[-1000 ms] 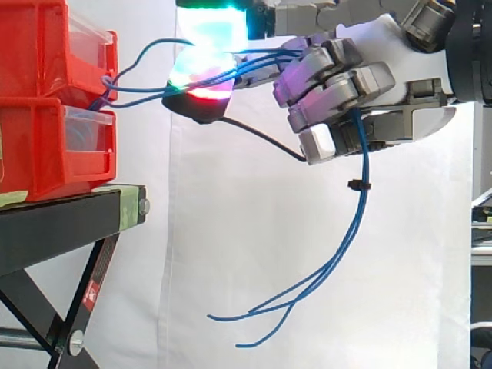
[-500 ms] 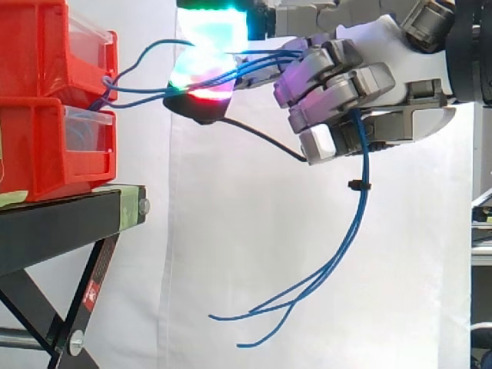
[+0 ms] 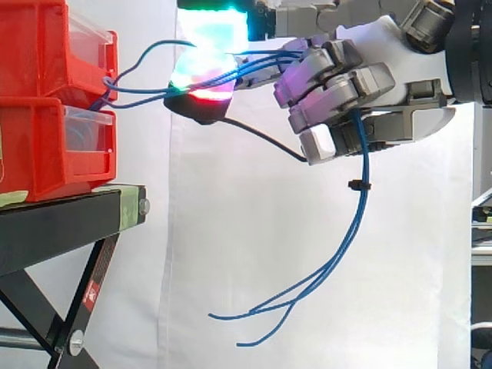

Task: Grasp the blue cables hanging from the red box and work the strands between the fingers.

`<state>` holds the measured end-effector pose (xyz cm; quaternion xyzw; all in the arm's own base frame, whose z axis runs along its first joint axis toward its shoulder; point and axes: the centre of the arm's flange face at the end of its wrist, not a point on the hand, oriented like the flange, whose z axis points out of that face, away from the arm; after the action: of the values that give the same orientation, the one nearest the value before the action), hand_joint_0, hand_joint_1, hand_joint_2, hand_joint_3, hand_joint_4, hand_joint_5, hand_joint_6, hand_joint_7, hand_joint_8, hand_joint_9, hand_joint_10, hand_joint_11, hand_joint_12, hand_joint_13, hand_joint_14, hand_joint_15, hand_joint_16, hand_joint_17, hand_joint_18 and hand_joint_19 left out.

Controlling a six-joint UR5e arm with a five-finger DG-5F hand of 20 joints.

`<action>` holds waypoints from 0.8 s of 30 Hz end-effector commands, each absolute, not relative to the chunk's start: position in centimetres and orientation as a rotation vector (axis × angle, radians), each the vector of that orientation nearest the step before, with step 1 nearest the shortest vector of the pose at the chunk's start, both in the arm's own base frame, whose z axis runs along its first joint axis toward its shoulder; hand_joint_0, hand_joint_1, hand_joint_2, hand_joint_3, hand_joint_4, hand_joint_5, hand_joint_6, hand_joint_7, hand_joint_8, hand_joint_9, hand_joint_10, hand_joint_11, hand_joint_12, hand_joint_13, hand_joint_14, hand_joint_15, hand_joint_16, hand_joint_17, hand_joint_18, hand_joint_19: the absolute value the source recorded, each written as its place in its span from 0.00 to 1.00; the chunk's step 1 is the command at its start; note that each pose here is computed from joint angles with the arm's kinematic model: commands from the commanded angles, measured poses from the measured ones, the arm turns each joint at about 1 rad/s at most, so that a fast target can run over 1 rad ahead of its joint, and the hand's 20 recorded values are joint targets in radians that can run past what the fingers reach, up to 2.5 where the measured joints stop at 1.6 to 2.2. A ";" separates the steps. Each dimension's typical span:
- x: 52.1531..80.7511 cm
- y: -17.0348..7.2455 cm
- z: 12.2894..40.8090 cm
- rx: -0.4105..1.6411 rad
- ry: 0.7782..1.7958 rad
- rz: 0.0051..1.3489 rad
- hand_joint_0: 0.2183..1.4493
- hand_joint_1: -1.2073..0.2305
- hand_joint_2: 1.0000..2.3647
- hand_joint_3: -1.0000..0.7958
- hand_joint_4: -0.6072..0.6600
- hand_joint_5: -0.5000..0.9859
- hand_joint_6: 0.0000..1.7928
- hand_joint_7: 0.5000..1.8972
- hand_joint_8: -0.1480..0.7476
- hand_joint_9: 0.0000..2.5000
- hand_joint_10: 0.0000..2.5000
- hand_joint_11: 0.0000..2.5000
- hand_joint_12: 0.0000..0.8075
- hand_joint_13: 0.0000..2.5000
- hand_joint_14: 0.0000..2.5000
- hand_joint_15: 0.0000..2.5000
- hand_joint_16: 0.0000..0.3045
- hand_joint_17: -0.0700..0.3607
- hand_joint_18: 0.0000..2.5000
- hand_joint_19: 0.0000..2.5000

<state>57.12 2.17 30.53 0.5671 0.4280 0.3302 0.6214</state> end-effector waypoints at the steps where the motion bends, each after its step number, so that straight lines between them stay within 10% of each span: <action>1: 57.1 2.1 30.5 1.303 0.984 0.758 0.92 0.34 0.00 0.63 0.53 0.42 0.72 0.24 0.71 0.51 1.00 0.98 0.80 0.71 1.00 0.56 0.81 0.59 0.97 0.20; 24: 57.1 2.1 30.6 1.304 0.982 0.758 0.92 0.35 0.00 0.61 0.53 0.42 0.72 0.23 0.71 0.51 1.00 0.98 0.80 0.71 1.00 0.56 0.81 0.59 0.97 0.20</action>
<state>57.13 2.14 30.55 0.5672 0.4277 0.3301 0.6216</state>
